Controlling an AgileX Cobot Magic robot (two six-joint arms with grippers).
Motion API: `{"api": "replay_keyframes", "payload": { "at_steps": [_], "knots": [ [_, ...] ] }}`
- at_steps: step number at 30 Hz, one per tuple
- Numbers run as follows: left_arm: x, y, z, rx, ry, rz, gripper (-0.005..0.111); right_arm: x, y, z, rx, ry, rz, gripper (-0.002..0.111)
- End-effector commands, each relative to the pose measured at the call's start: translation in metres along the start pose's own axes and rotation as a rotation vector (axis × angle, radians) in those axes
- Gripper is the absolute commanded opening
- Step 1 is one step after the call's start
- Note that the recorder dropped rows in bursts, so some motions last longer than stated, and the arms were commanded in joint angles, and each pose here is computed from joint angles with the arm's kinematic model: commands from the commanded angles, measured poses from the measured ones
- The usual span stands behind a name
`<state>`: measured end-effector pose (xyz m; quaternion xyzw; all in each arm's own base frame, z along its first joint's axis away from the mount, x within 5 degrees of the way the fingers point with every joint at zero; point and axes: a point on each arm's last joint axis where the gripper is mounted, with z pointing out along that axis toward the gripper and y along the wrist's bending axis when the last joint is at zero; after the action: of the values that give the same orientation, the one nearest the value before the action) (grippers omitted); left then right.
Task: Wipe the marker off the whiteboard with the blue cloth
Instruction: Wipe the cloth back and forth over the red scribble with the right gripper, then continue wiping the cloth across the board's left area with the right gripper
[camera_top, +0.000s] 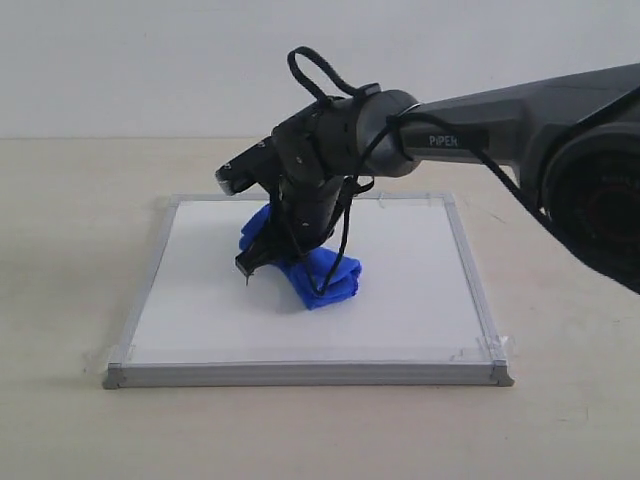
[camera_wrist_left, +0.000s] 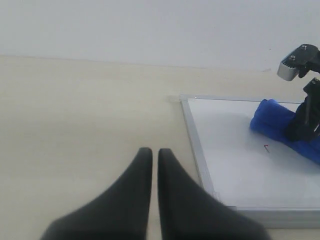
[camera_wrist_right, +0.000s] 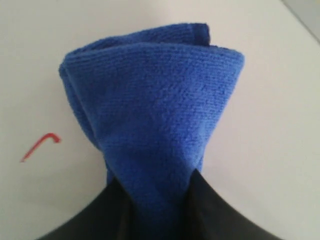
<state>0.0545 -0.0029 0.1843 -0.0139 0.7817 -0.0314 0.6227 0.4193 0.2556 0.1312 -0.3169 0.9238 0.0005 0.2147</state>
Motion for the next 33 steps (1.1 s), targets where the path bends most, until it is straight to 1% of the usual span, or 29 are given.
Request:
{"api": "replay_keyframes", "payload": {
  "at_steps": [1, 3, 4, 7, 8, 10, 12, 14, 16, 18, 19, 21, 24, 25, 26, 27, 28, 29, 30, 31, 32, 33],
  "knots": [
    [-0.002, 0.0, -0.001, 0.003, -0.013, -0.003, 0.004, 0.006, 0.01, 0.009, -0.026, 0.047, -0.01, 0.0],
    [-0.002, 0.0, -0.001, 0.003, -0.013, -0.003, 0.004, 0.006, 0.029, 0.011, -0.097, 0.046, -0.064, 0.0],
    [-0.002, 0.0, -0.001, 0.003, -0.013, -0.003, 0.004, 0.006, 0.043, 0.011, -0.159, 0.042, -0.11, 0.0],
    [-0.002, 0.0, -0.001, 0.003, -0.013, -0.003, 0.004, 0.004, 0.077, 0.007, -0.293, 0.01, -0.223, 0.0],
    [-0.002, 0.0, -0.001, 0.003, -0.013, -0.003, 0.004, 0.004, 0.081, 0.006, -0.313, -0.002, -0.255, 0.0],
    [-0.002, 0.0, -0.001, 0.003, -0.013, -0.003, 0.004, -0.003, 0.08, 0.002, -0.305, -0.032, -0.263, 0.0],
    [-0.002, 0.0, -0.001, 0.003, -0.013, -0.003, 0.004, -0.007, 0.068, 0.006, -0.267, -0.047, -0.224, 0.0],
    [-0.002, 0.0, -0.001, 0.003, -0.013, -0.003, 0.004, -0.01, 0.05, 0.011, -0.199, -0.042, -0.175, 0.0],
    [-0.002, 0.0, -0.001, 0.003, -0.013, -0.003, 0.004, -0.009, 0.026, 0.02, -0.102, -0.013, -0.097, 0.0],
    [-0.002, 0.0, -0.001, 0.003, -0.013, -0.003, 0.004, -0.007, 0.009, 0.024, -0.021, 0.008, -0.038, 0.0],
    [-0.002, 0.0, -0.001, 0.003, -0.013, -0.003, 0.004, -0.007, 0.001, 0.024, 0.018, 0.01, -0.024, 0.0],
    [-0.002, 0.0, -0.001, 0.003, -0.013, -0.003, 0.004, -0.007, -0.002, 0.024, 0.048, 0.014, -0.012, 0.0],
    [-0.002, 0.0, -0.001, 0.003, -0.013, -0.003, 0.004, -0.007, 0.005, 0.023, 0.031, 0.015, -0.01, 0.0],
    [-0.002, 0.0, -0.001, 0.003, -0.013, -0.003, 0.004, -0.008, 0.022, 0.022, -0.025, 0.021, -0.046, 0.0],
    [-0.002, 0.0, -0.001, 0.003, -0.013, -0.003, 0.004, -0.008, 0.033, 0.021, -0.07, 0.019, -0.079, 0.0],
    [-0.002, 0.0, -0.001, 0.003, -0.013, -0.003, 0.004, -0.009, 0.06, 0.017, -0.224, 0.007, -0.143, 0.0],
    [-0.002, 0.0, -0.001, 0.003, -0.013, -0.003, 0.004, -0.009, 0.073, 0.014, -0.317, -0.006, -0.159, 0.0],
    [-0.002, 0.0, -0.001, 0.003, -0.013, -0.003, 0.004, -0.011, 0.093, 0.006, -0.458, -0.029, -0.224, 0.0],
    [-0.002, 0.0, -0.001, 0.003, -0.013, -0.003, 0.004, -0.012, 0.096, 0.005, -0.481, -0.04, -0.238, 0.0],
    [-0.002, 0.0, -0.001, 0.003, -0.013, -0.003, 0.004, -0.016, 0.091, 0.003, -0.458, -0.048, -0.24, 0.0],
    [-0.002, 0.0, -0.001, 0.003, -0.013, -0.003, 0.004, -0.018, 0.077, 0.005, -0.378, -0.045, -0.208, 0.0],
    [-0.002, 0.0, -0.001, 0.003, -0.013, -0.003, 0.004, -0.018, 0.057, 0.01, -0.26, -0.024, -0.15, 0.0]
  ]
}}
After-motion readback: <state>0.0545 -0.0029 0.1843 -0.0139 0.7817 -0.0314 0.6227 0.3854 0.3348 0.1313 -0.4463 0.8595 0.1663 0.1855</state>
